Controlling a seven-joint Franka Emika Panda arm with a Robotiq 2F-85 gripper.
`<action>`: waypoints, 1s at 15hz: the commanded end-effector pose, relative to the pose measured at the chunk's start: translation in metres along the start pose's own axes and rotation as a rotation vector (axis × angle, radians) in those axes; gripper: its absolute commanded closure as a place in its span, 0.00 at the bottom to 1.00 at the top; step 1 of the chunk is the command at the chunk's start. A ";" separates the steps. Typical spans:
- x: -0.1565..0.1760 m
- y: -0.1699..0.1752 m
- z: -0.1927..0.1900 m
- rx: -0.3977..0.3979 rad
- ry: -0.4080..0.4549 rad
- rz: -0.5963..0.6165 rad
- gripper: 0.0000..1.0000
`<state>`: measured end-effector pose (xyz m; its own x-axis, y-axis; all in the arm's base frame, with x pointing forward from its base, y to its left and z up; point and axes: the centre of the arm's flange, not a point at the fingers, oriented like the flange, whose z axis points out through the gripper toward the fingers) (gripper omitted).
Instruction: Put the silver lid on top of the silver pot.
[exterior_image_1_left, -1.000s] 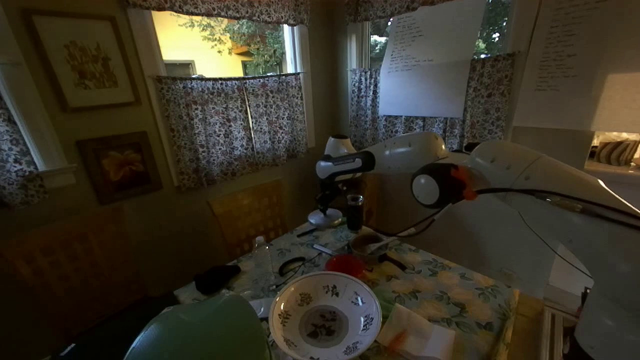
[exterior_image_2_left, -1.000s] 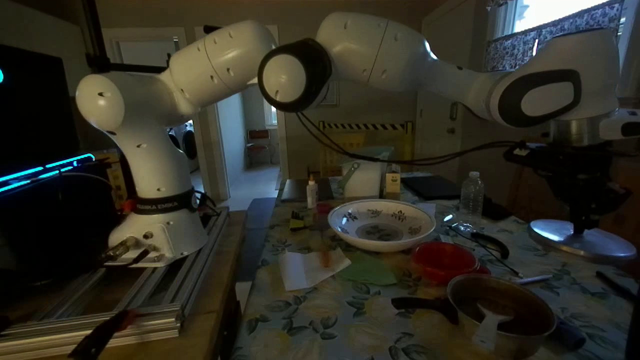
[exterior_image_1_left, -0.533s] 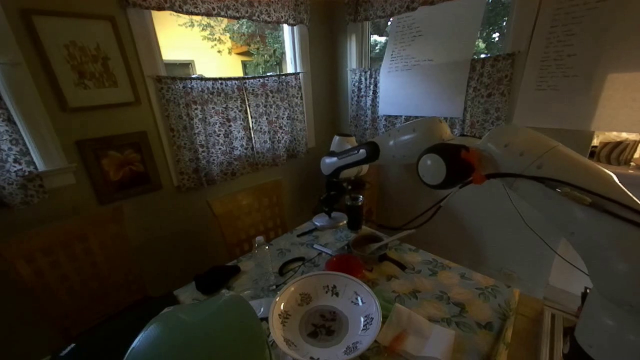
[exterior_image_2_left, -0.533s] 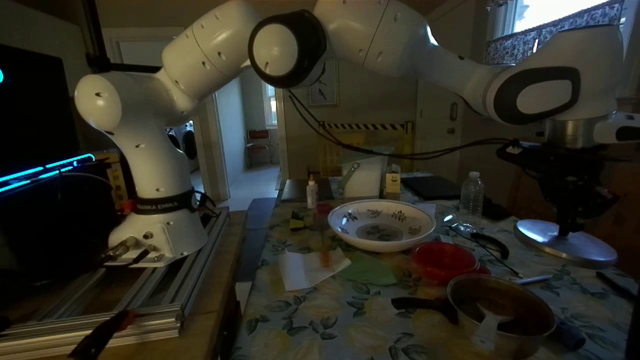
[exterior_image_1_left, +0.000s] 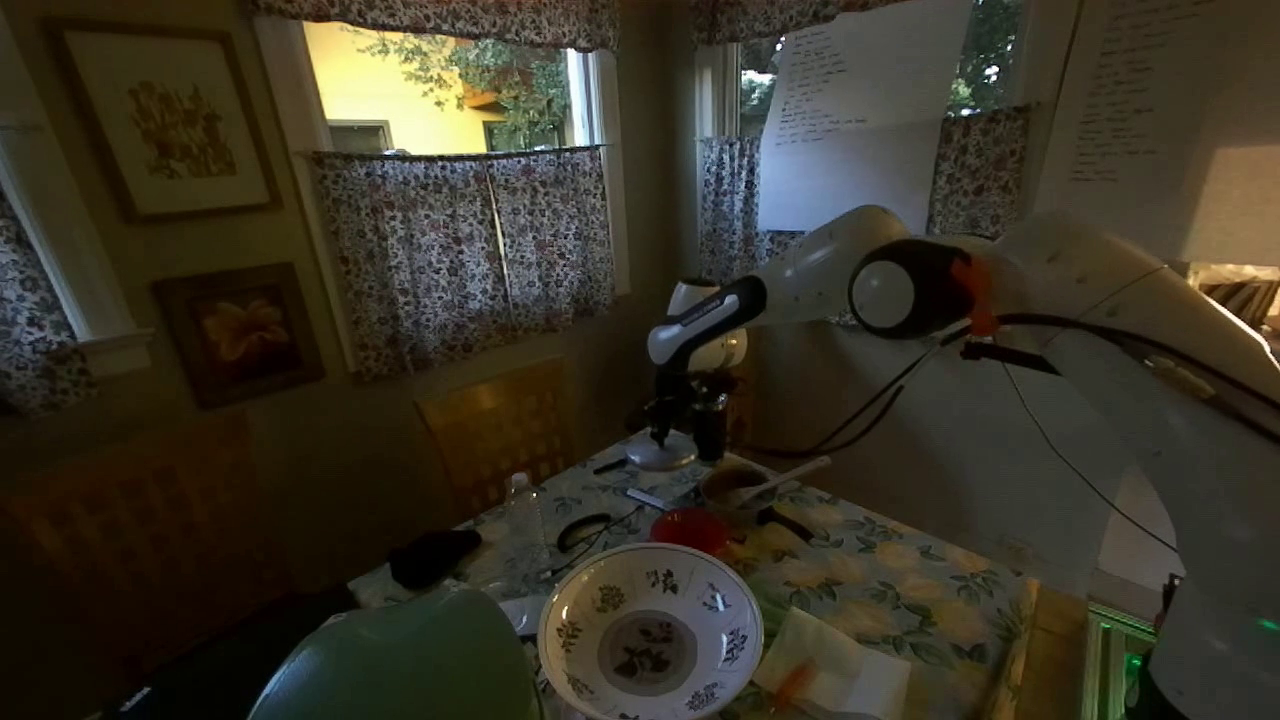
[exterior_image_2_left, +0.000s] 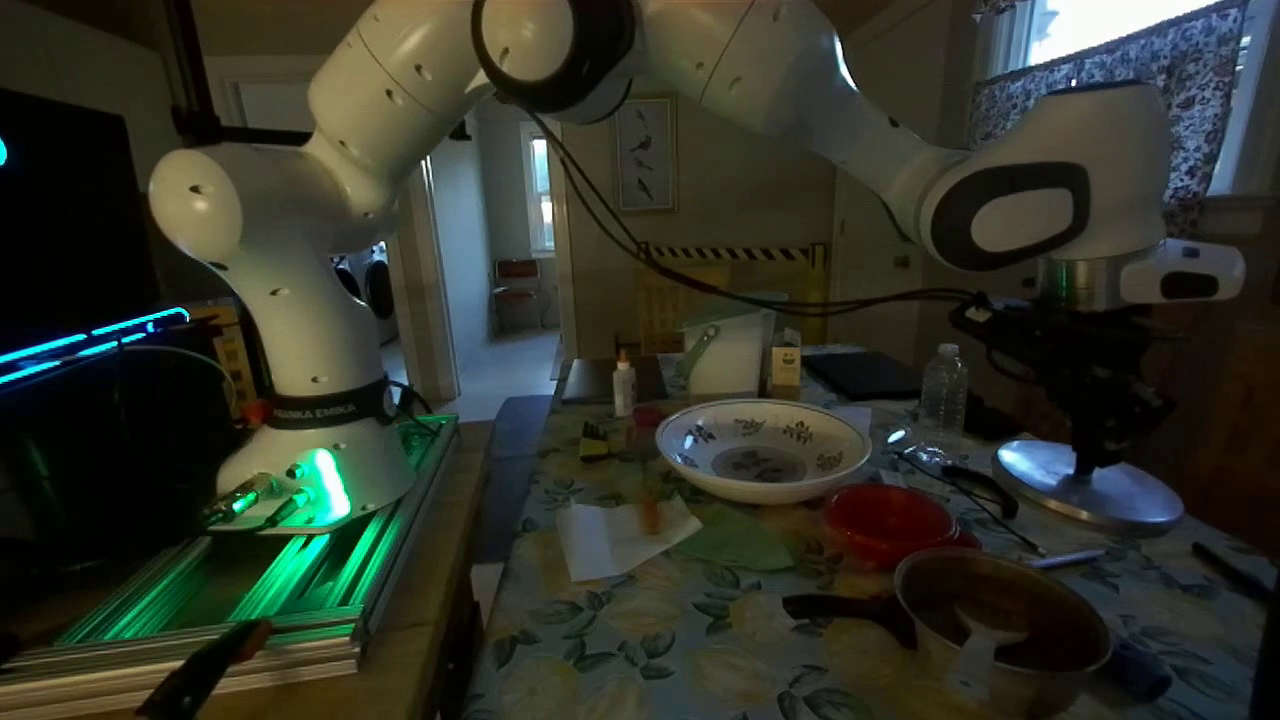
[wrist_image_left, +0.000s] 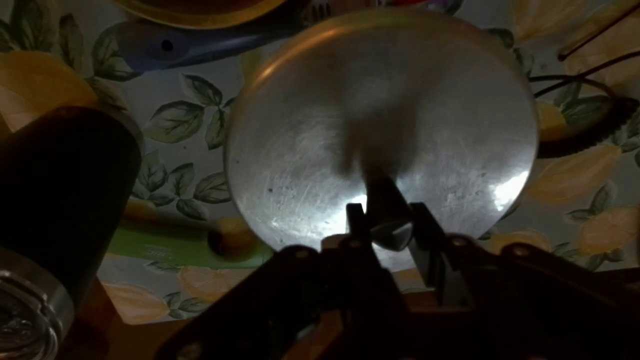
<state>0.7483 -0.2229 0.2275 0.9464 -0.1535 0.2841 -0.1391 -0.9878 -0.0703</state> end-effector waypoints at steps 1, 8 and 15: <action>-0.072 -0.006 -0.034 -0.040 0.011 0.044 0.94; -0.111 0.020 -0.062 -0.108 0.001 0.070 0.94; -0.105 0.030 -0.053 -0.103 -0.029 0.072 0.74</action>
<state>0.6293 -0.2380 0.2459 0.9409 -0.2245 0.2536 -0.2345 -0.9721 0.0095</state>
